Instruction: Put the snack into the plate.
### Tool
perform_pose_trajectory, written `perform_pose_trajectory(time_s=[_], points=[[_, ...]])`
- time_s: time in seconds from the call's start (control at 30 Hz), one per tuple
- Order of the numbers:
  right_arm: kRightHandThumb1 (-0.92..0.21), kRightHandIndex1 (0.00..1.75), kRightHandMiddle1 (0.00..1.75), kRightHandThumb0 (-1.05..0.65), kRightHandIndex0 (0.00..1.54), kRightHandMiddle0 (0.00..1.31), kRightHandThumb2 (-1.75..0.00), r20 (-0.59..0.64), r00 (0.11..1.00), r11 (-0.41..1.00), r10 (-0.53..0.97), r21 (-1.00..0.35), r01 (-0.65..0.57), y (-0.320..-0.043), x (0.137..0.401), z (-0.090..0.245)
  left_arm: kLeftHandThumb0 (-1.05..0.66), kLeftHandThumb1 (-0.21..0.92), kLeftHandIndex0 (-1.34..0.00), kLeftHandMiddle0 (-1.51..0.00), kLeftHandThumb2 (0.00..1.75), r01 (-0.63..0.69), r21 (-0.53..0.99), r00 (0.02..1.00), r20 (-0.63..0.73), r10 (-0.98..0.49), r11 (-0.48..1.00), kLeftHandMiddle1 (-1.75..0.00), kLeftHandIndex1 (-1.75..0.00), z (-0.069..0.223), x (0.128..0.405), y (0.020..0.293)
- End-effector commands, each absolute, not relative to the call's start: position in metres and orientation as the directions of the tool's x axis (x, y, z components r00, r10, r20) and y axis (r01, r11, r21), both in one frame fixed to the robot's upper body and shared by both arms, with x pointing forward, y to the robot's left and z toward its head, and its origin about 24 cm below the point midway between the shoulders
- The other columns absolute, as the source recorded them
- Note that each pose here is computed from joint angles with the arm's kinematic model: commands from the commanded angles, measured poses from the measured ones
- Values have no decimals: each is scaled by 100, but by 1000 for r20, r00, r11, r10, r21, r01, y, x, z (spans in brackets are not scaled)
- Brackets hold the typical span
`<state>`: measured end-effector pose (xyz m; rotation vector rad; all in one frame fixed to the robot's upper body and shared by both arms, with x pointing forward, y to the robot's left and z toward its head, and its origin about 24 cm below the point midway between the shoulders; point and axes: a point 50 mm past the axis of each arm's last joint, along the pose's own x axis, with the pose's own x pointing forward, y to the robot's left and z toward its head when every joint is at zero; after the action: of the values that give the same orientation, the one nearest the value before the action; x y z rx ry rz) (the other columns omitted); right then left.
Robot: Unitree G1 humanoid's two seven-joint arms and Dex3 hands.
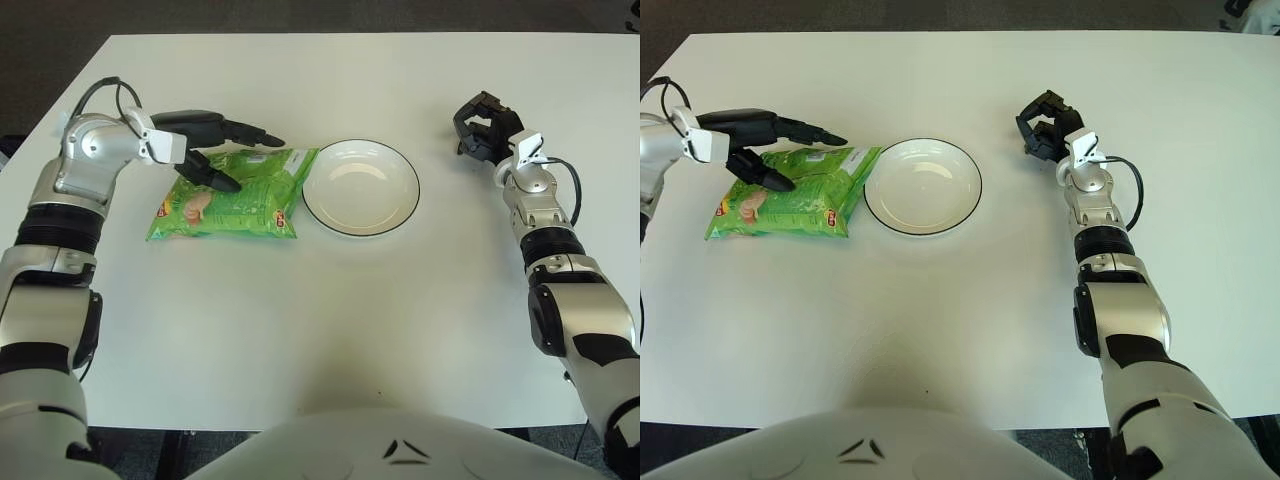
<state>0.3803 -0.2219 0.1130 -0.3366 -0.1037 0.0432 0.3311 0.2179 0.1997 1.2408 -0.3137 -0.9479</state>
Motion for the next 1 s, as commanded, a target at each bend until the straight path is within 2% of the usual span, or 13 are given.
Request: perform_pose_trajectory(time_s=[0.0,0.3,0.97], points=[[-74,170,168,-38,72,37,-71,-133,991,933,31,-352,-76,-230,362,60,-100,92,-33,-30,43,463,886,592,-305,-746,5,0,0,201,329,221],[-73,170,169,-38,72,37,-72,-134,991,933,29,-352,-75,-231,362,60,-104,92,-31,-27,39,526,850,580,-376,-722,-20,0,0,205,324,225],[-73,171,169,-38,72,37,-72,-135,991,931,26,-358,-73,-232,363,61,-103,92,-33,-29,37,624,781,536,-416,-735,13,-1,-1,205,316,234]])
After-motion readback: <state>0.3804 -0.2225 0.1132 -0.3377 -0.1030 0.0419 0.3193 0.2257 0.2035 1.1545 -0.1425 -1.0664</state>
